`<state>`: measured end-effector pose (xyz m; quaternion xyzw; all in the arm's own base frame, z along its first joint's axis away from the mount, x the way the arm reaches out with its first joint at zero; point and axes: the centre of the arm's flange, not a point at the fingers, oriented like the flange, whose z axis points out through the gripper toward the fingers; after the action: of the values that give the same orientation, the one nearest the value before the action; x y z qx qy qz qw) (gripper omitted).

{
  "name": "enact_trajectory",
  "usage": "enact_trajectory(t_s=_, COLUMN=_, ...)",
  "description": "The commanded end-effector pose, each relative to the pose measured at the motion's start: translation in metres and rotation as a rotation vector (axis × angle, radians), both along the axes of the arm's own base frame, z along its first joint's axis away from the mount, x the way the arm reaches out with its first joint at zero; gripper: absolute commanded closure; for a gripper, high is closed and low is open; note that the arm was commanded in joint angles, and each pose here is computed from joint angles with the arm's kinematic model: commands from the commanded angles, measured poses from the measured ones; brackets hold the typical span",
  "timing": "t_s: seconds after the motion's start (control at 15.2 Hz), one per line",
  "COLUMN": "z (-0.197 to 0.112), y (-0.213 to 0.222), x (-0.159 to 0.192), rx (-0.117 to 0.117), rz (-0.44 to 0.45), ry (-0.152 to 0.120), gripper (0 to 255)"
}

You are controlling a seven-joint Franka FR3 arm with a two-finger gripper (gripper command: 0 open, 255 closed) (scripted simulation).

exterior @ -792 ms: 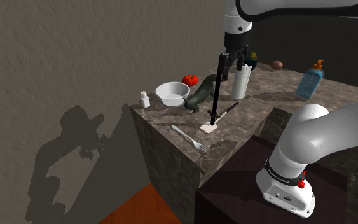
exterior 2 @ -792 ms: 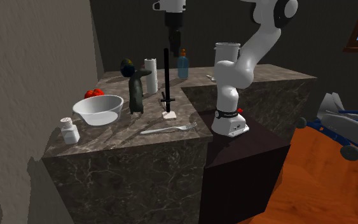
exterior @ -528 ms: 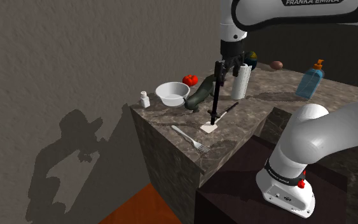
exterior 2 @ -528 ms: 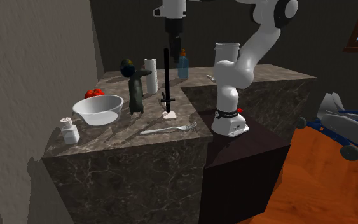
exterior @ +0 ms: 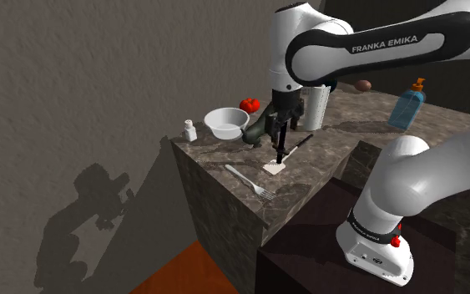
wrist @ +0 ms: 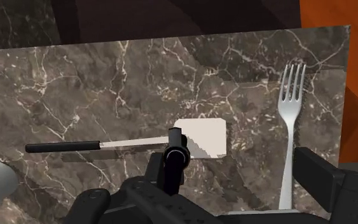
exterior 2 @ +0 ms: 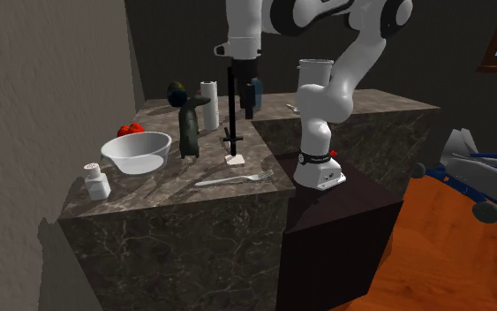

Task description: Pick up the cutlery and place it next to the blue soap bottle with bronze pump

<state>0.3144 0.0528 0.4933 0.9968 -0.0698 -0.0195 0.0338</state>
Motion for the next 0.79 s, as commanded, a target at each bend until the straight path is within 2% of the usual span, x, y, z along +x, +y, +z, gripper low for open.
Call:
enact_trajectory(t_s=0.0, z=-0.021, y=0.016, x=0.007, rx=0.010, rz=-0.001, ry=0.003, gripper=0)
enact_trajectory(t_s=0.73, z=-0.126, y=0.099, x=0.024, rx=0.055, rz=-0.001, ry=0.024, gripper=0)
